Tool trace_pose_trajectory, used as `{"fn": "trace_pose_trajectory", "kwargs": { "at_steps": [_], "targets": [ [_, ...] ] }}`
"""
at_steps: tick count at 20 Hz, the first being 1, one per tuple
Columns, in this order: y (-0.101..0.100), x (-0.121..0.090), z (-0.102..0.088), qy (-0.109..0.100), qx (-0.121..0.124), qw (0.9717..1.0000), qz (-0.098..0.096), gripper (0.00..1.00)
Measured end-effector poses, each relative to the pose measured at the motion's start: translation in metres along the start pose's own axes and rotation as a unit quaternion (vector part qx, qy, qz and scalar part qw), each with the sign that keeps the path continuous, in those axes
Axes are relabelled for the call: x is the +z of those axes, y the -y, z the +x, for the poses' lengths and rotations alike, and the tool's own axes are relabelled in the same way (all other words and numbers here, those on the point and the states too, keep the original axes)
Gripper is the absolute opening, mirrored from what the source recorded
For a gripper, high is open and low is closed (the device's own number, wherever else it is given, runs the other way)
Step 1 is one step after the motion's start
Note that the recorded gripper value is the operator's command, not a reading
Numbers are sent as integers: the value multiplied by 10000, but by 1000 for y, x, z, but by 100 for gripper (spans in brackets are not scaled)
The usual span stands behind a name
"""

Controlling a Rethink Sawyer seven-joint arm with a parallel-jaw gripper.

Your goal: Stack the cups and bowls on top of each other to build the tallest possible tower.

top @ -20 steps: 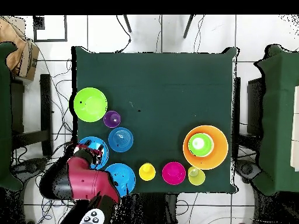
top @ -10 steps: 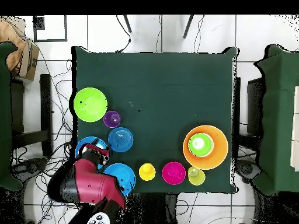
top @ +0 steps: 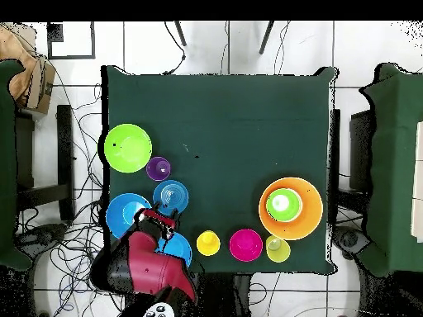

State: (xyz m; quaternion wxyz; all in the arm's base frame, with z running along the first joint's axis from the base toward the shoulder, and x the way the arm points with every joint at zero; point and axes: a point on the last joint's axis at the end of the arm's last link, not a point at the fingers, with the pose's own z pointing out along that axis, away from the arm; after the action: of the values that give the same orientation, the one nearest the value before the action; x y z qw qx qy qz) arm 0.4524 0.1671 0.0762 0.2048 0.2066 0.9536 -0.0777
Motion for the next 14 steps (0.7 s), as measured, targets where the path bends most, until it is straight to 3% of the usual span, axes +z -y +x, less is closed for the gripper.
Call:
{"fn": "trace_pose_trajectory", "kwargs": {
  "at_steps": [6, 14],
  "targets": [
    [11, 4, 11, -26, -81, 9998, 156, 100],
    [15, 0, 33, 40, -445, 9984, 353, 100]
  ]
}}
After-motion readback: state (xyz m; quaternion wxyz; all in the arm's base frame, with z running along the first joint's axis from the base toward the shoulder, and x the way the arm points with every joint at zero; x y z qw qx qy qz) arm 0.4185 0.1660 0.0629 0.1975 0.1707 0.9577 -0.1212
